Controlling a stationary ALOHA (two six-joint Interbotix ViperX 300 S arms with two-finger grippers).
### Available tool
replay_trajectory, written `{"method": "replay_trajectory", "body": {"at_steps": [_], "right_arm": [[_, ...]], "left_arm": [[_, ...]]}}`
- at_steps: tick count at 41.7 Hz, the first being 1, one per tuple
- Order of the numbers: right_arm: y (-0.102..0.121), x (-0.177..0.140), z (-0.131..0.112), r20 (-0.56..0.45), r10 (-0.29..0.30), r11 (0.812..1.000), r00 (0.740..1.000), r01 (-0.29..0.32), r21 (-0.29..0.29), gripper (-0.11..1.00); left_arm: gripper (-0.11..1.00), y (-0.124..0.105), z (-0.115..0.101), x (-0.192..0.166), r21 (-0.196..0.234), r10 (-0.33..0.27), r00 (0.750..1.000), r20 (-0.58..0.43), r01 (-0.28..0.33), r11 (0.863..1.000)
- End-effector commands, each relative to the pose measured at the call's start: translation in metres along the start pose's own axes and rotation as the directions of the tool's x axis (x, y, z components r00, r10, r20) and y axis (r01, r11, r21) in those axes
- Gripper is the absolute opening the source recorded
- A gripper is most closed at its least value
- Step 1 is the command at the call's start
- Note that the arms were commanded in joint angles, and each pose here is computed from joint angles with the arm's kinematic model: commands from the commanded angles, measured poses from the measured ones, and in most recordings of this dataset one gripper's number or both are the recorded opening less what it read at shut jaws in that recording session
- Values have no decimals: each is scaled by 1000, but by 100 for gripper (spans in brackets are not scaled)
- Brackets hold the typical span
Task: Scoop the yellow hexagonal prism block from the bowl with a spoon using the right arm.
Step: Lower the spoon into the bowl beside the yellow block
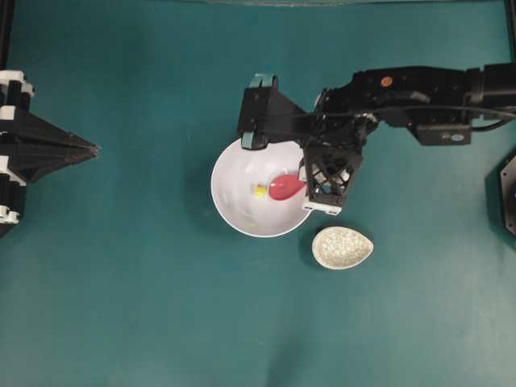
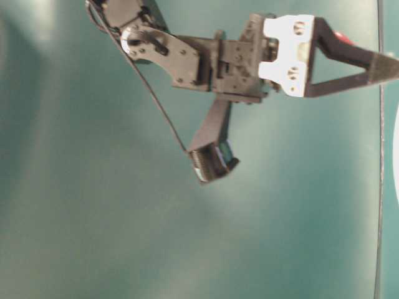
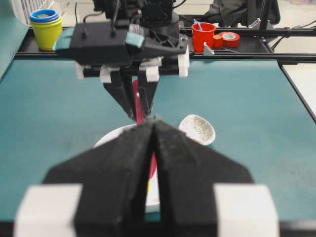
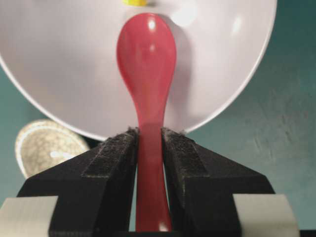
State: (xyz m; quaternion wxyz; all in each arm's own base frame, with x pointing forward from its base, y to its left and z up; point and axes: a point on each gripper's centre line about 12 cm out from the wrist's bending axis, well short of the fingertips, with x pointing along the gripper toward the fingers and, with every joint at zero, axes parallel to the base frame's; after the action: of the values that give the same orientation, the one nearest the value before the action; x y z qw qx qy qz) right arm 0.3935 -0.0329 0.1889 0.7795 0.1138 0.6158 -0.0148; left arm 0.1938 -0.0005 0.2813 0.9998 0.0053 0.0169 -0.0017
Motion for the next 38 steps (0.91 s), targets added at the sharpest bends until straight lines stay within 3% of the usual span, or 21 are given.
{"method": "replay_trajectory", "body": {"at_steps": [1, 22, 38], "right_arm": [[8, -8, 9, 55, 4, 1000, 998, -3, -21, 22], [10, -2, 29, 212, 1, 1000, 977, 6, -31, 22], [10, -9, 35, 262, -4, 999, 965, 12, -30, 22]], "left_arm": [[0, 0, 8, 2, 2, -1, 1000, 17, 1, 1000], [0, 0, 8, 2, -2, 0, 1000, 17, 0, 1000], [0, 0, 8, 2, -5, 0, 1000, 17, 0, 1000]]}}
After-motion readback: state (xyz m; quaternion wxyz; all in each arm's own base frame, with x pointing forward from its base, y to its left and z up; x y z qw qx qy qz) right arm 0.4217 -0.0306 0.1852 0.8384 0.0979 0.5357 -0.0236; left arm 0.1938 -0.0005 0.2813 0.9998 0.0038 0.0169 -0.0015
